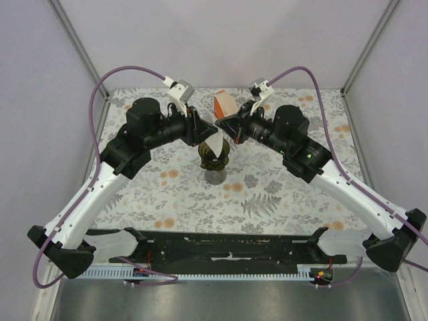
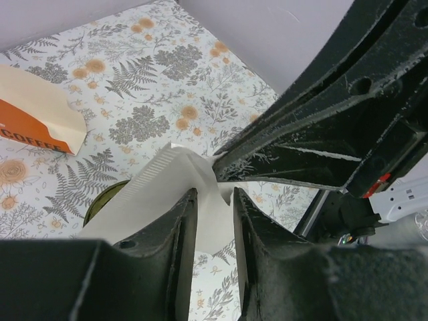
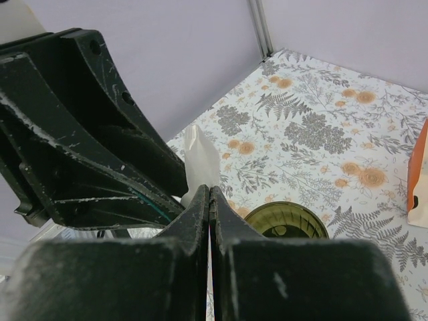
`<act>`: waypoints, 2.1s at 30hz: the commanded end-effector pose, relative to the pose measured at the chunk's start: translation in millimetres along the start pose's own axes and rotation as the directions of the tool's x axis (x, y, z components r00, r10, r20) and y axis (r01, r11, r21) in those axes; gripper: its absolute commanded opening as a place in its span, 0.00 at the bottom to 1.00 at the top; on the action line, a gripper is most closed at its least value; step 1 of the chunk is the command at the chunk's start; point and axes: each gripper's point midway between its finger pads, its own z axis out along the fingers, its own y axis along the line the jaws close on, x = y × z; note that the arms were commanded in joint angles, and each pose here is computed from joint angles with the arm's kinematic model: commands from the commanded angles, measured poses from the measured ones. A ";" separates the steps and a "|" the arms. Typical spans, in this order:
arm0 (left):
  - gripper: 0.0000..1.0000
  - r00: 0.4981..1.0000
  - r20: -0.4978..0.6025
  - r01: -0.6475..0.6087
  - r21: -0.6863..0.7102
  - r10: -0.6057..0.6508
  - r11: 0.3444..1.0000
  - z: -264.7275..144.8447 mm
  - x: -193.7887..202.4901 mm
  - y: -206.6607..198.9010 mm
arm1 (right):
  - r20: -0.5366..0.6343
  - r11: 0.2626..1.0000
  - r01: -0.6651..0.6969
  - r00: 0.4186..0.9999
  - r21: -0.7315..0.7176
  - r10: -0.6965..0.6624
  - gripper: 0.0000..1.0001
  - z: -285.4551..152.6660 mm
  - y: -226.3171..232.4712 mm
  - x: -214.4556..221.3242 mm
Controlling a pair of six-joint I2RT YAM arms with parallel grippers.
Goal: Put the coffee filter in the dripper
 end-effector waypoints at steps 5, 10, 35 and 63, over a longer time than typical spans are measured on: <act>0.27 0.997 0.075 0.011 0.022 -0.013 1.000 -1.0 -25.4 -4.0 | 0.044 0.996 0.031 0.999 -0.084 -0.028 0.00 1.6 20.3 -16.7; 0.02 0.997 0.078 0.009 0.008 -0.009 1.000 -1.4 -26.2 0.0 | 0.029 0.994 0.036 0.999 -0.101 -0.033 0.00 3.9 22.7 -13.1; 0.02 0.997 -0.028 -0.074 0.006 0.074 0.997 -8.4 1.1 11.3 | -0.048 0.970 0.238 0.970 -0.042 -0.240 0.23 17.6 -13.5 29.3; 0.02 0.996 -0.034 -0.069 0.210 0.078 0.975 -14.0 -0.4 -26.5 | -0.012 0.857 0.137 0.986 -0.498 -0.164 0.24 11.6 26.2 49.0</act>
